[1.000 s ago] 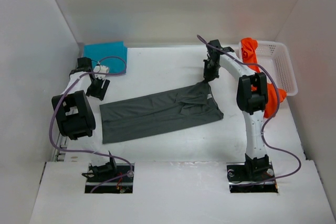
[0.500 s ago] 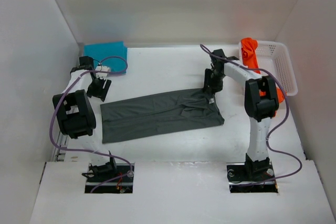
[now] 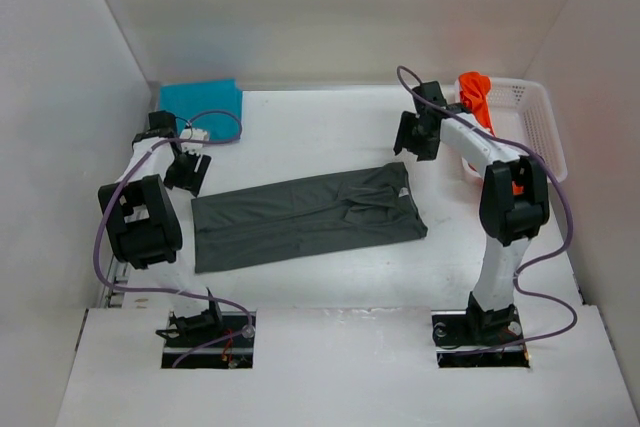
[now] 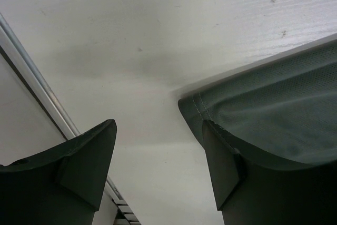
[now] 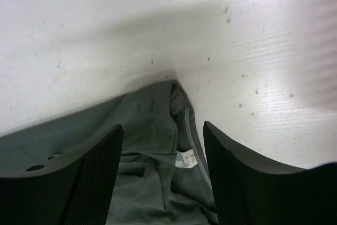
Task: Fold and stack the t-shirts
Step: Fold the other side of the tshirt into a rectangle, then rotate the tshirt 90 degrees
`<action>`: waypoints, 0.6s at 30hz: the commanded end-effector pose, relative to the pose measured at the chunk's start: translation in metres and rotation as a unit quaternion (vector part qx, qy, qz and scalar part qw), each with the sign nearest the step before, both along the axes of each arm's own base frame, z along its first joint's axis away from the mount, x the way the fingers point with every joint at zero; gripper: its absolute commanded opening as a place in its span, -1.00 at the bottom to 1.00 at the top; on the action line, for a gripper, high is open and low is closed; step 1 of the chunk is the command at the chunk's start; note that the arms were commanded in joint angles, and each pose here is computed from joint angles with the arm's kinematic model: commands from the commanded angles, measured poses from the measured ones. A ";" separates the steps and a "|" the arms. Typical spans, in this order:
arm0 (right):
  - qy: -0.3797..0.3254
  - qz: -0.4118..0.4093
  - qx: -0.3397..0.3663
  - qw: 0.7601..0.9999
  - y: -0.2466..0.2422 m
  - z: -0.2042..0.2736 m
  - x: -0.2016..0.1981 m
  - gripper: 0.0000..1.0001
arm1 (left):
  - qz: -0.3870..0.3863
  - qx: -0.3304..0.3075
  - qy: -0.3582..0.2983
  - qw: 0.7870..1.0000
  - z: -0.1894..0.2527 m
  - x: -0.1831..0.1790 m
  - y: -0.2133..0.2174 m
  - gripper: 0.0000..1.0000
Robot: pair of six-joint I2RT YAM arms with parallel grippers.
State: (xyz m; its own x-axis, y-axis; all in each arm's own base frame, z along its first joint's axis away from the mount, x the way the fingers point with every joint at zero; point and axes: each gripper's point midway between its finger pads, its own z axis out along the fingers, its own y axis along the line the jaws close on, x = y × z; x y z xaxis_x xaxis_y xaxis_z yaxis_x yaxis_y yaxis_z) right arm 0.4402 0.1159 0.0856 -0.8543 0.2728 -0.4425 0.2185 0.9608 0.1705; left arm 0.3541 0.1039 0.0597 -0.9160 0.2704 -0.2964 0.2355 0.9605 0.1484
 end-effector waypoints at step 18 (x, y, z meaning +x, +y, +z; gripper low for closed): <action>-0.032 -0.016 0.017 0.999 -0.003 0.003 0.030 0.41 | -0.025 0.000 -0.045 0.999 0.018 0.012 -0.016 0.31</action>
